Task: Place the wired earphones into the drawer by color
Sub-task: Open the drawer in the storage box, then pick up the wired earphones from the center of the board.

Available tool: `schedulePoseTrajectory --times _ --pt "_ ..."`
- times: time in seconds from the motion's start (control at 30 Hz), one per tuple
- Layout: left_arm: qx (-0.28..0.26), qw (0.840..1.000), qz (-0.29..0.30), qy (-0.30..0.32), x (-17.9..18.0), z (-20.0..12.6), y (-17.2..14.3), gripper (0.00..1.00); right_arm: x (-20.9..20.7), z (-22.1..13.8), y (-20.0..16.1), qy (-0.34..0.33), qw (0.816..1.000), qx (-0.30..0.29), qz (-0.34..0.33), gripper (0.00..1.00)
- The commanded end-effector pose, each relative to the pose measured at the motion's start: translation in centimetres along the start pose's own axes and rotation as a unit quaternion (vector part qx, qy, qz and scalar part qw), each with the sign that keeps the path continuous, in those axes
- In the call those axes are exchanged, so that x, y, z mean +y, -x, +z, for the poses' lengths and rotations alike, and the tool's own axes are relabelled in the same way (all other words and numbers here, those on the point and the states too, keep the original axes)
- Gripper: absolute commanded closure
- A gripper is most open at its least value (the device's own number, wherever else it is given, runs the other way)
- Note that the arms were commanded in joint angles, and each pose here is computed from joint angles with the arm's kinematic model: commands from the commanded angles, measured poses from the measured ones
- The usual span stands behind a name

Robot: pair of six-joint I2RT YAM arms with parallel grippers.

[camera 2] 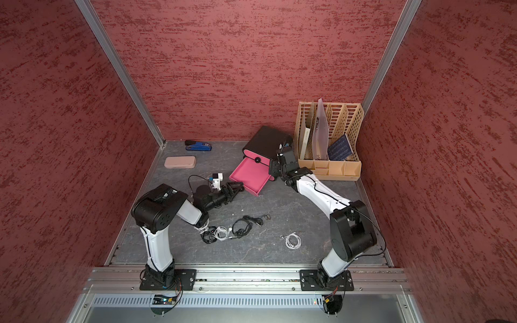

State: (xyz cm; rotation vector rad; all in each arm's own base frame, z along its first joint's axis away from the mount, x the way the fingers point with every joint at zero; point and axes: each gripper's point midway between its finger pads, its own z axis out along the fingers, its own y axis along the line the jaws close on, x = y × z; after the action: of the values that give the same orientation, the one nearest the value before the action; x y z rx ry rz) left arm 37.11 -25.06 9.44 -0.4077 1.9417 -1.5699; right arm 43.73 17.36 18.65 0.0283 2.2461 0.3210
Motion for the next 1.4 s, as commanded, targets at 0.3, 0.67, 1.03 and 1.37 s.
schedulePoseTrajectory --times 0.3,0.67,1.03,1.37 --pt "-0.003 1.0 0.022 0.02 0.8 -1.6 0.2 0.22 0.3 -5.1 -2.0 0.054 0.998 0.009 0.001 0.28" --pt "-0.017 0.998 0.043 0.049 0.9 -4.2 0.7 0.0 -0.3 -7.6 -8.5 0.073 0.992 0.103 0.018 0.28" --pt "-0.013 0.98 0.146 0.136 -1.5 -8.2 1.4 0.0 -1.6 -10.4 -15.8 0.045 0.975 0.209 0.066 0.3" --pt "-0.031 0.932 0.284 0.225 -5.9 -14.5 2.2 0.0 -2.3 -12.5 -21.4 -0.005 0.954 0.284 0.099 0.33"
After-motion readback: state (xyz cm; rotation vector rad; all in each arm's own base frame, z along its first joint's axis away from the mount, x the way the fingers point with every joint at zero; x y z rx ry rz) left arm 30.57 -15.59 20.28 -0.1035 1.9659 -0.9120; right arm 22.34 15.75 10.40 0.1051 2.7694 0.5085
